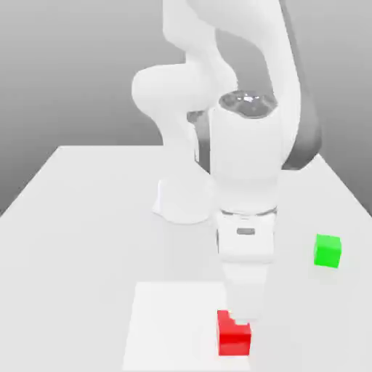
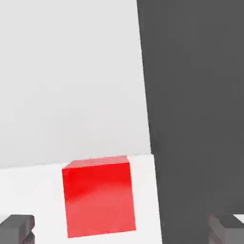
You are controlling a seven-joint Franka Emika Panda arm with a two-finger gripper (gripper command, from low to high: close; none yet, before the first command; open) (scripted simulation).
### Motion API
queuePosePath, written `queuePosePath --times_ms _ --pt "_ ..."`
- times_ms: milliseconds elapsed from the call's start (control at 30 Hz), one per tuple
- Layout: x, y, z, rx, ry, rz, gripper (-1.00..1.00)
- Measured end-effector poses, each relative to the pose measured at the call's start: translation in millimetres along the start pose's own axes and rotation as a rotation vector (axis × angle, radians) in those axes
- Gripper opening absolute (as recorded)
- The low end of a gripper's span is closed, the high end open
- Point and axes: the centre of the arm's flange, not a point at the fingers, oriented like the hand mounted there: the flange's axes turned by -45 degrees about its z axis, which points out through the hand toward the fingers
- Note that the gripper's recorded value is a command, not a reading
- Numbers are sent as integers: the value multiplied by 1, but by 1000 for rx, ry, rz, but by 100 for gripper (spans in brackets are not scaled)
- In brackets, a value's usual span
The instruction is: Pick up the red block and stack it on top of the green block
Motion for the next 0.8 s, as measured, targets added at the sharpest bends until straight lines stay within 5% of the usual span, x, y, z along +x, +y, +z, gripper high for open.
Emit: queuePosePath --times_ms 100,133,533,800 --pt "0 -1 37 5 -3 -12 0" --pt "0 -2 49 6 -3 -12 -100" --pt "1 -3 -1 8 -3 -16 -100" --pt "186 -137 -32 22 22 -757 -100"
